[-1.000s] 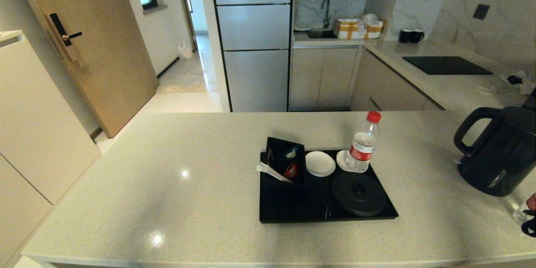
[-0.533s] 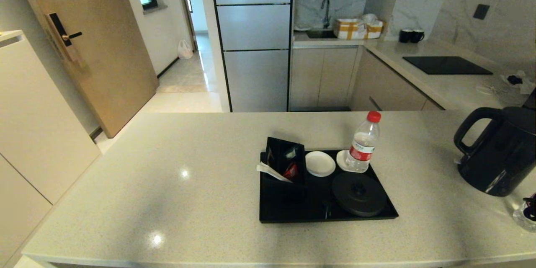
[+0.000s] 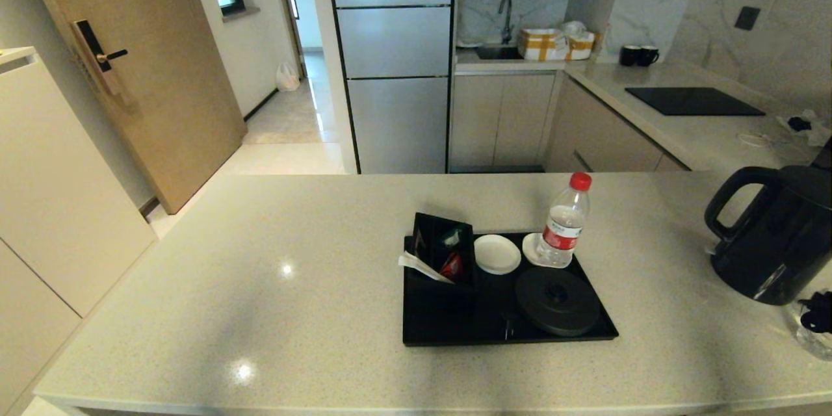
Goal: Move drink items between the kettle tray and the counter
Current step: Return the bottled water to its original position
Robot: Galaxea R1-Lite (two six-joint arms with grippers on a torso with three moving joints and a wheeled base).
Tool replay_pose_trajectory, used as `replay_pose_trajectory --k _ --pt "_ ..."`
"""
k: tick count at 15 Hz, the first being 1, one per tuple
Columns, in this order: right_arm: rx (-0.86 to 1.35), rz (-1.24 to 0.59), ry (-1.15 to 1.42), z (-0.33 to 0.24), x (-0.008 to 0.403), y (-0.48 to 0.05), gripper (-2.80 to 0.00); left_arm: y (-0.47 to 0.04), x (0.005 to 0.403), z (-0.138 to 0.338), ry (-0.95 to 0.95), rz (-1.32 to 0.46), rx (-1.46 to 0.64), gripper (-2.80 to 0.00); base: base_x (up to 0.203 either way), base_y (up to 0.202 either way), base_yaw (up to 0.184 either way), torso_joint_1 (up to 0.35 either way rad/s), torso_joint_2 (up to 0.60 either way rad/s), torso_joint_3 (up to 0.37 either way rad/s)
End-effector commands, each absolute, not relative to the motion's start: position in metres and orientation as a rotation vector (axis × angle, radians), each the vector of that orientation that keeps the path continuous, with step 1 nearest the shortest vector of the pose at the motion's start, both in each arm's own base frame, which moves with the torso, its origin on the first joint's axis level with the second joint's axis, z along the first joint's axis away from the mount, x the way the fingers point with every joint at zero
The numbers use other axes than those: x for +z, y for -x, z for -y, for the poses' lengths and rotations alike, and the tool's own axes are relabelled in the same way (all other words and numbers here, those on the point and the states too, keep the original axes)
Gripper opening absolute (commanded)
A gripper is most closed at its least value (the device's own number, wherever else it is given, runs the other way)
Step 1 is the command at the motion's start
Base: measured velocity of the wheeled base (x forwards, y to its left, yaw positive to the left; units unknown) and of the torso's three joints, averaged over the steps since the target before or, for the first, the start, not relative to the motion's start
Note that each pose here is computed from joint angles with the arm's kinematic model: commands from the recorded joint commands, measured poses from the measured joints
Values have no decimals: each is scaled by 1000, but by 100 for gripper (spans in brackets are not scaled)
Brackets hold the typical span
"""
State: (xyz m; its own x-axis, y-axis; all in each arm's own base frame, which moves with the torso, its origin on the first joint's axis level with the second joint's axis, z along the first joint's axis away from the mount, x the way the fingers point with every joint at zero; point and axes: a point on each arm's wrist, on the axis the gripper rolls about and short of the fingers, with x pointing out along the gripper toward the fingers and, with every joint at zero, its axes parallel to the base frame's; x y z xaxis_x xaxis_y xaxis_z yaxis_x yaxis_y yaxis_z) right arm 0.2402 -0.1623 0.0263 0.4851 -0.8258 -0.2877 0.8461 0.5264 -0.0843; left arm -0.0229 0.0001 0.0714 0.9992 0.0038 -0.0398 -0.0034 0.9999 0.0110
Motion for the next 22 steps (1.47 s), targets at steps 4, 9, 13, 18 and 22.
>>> replay_pose_trajectory --k 4,9,13,18,22 --pt "-1042 -312 -68 178 11 -253 0 23 71 0 -11 -40 4 -280 0 0 0 0 0 0" --pt "-1040 -302 -58 186 7 -260 0 23 71 0 -11 -40 4 -280 0 0 0 0 0 0" --pt "-1034 -308 -54 186 5 -261 -280 23 71 0 -11 -40 4 -280 0 0 0 0 0 0" --pt "-1017 -295 -49 185 12 -260 -280 23 71 0 -11 -40 4 -280 0 0 0 0 0 0" --pt "-973 -208 -45 175 53 -250 -280 23 71 0 -11 -40 4 -280 0 0 0 0 0 0"
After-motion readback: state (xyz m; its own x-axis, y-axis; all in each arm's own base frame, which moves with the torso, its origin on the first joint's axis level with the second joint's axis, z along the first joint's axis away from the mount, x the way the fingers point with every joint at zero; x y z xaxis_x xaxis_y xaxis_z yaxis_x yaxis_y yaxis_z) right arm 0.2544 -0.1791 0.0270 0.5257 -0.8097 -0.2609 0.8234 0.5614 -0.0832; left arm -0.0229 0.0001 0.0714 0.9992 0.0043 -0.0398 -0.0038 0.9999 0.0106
